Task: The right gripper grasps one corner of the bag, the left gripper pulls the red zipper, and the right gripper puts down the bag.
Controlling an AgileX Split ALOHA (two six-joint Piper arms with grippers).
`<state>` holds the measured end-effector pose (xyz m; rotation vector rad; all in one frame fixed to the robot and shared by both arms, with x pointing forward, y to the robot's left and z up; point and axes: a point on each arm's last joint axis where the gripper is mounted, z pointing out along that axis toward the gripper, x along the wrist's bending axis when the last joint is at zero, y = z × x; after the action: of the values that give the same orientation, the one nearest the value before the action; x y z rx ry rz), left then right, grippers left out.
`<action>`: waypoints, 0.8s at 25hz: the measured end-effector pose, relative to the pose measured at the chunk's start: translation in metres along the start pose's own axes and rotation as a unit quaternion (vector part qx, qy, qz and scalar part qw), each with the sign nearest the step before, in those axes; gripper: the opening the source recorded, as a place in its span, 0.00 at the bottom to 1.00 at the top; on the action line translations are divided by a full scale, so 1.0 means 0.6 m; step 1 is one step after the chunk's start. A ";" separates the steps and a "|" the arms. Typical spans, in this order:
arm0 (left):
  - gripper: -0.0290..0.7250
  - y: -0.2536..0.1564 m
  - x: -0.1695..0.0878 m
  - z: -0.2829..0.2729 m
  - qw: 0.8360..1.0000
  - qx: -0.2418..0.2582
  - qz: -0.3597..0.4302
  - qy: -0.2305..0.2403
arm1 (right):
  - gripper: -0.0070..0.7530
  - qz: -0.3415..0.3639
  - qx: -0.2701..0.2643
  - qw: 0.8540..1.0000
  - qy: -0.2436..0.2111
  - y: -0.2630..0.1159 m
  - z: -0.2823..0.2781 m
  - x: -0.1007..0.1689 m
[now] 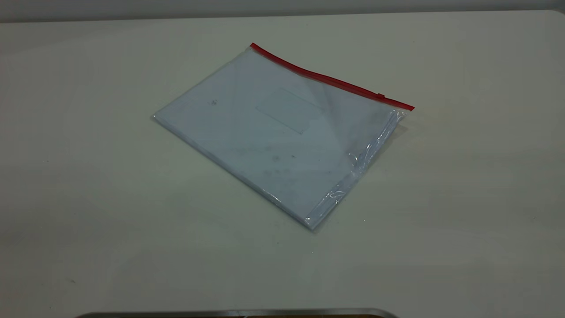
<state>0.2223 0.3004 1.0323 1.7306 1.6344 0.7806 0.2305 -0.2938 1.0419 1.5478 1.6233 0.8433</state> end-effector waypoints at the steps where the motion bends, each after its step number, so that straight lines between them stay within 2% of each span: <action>1: 0.82 0.000 0.000 0.000 1.000 0.000 0.000 0.000 | 0.73 0.000 0.000 1.000 0.000 0.000 0.000 0.000; 20: 0.82 0.000 0.000 0.000 1.000 0.000 0.000 0.000 | 0.64 0.000 0.000 1.000 0.000 0.000 0.000 0.000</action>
<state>0.2223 0.3004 1.0323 1.7306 1.6344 0.7806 0.2305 -0.2938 1.0419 1.5478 1.6233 0.8433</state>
